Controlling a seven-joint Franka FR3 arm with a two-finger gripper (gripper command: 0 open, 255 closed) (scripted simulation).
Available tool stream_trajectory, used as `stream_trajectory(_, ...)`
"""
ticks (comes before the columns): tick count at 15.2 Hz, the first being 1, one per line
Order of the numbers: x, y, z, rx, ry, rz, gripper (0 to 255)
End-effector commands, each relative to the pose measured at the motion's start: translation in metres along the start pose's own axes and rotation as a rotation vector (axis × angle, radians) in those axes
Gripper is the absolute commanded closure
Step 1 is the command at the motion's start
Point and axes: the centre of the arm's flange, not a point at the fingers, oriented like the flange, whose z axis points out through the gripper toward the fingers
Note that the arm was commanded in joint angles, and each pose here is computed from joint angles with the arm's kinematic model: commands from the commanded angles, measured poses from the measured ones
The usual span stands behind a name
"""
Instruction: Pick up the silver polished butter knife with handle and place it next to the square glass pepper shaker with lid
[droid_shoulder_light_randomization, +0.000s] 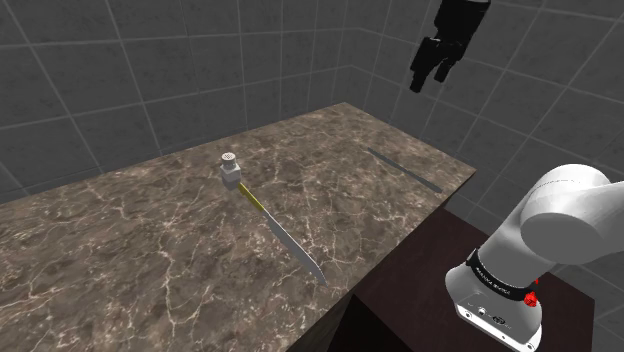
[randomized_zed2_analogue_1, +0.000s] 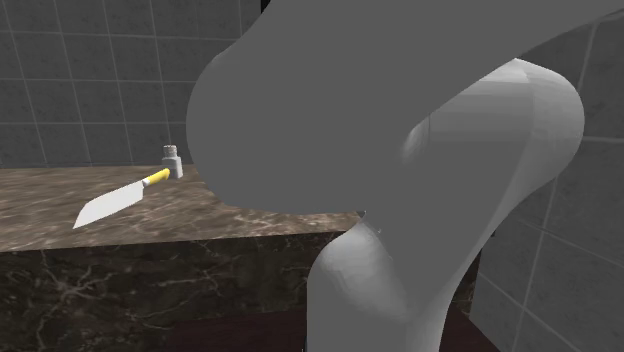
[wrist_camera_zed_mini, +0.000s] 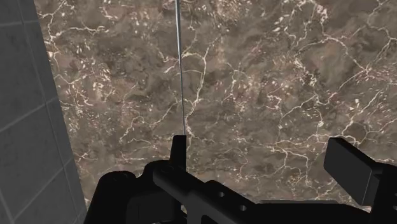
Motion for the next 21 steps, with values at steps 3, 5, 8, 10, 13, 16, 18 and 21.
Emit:
stream_trajectory(3,-0.005,0.009,0.025,0.007,-0.001,-0.005,0)
stream_trajectory(5,-0.010,0.017,0.049,0.014,-0.003,-0.009,0)
stream_trajectory(8,-0.018,0.030,0.087,0.024,-0.004,-0.016,0)
stream_trajectory(10,-0.023,0.038,0.112,0.031,-0.006,-0.021,0)
stream_trajectory(13,-0.030,0.050,0.149,0.041,-0.008,-0.027,0)
stream_trajectory(16,-0.038,0.062,0.187,0.051,-0.009,-0.034,0)
stream_trajectory(18,-0.043,0.070,0.212,0.058,-0.011,-0.039,0)
stream_trajectory(21,-0.045,0.073,0.230,0.061,-0.011,-0.041,0)
